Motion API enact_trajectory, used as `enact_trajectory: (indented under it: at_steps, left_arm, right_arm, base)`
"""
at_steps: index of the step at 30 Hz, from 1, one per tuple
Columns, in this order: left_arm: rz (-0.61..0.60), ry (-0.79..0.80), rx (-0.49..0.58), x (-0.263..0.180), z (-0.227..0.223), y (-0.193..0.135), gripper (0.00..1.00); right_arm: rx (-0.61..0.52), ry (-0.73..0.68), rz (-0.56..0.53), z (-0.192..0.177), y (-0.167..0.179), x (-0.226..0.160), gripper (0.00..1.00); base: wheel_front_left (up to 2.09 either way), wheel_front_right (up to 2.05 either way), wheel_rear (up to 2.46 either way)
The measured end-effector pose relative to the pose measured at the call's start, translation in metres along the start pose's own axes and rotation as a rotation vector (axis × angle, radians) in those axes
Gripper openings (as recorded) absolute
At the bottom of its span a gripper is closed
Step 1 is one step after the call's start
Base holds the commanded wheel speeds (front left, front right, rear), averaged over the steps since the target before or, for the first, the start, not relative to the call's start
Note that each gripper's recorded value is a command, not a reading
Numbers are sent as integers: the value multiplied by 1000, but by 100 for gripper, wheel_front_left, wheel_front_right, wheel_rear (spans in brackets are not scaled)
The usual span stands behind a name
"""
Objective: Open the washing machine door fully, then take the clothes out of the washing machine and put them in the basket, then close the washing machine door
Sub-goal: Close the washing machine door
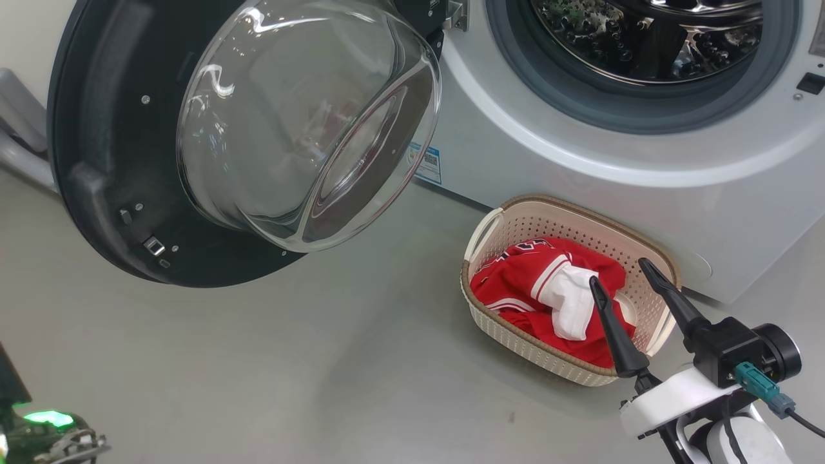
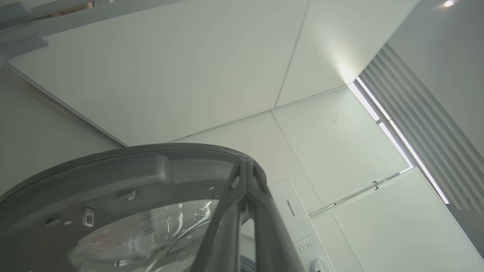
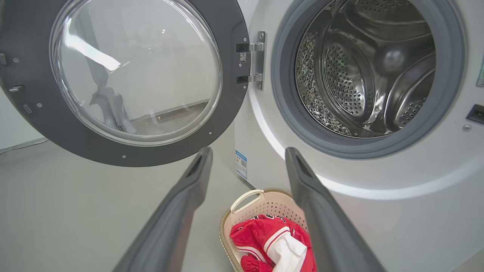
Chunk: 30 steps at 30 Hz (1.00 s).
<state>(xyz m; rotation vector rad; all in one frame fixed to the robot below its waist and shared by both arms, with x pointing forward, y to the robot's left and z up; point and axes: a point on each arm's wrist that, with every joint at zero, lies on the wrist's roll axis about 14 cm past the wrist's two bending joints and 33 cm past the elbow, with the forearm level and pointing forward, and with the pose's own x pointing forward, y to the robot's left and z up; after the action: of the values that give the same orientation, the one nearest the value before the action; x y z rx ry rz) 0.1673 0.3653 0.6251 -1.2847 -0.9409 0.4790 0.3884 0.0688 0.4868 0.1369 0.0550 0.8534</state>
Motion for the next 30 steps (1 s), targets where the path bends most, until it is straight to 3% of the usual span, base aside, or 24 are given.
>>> enact_trajectory:
  at_steps: [12, 19, 30]
  left_arm:
    - [-15, -14, 31, 46, 18, 8, 0]
    - [135, 68, 62, 74, 15, 47, 0]
    - [328, 148, 17, 97, -7, 96, 0]
  right_arm:
    - [-2, 10, -19, -3, -13, 0, 100]
    - [1, 14, -49, -6, -28, 0, 100]
    - [8, 25, -95, -14, -49, -1, 100]
  base:
    - [0, 0, 0]
    - [0, 0, 0]
    - [0, 0, 0]
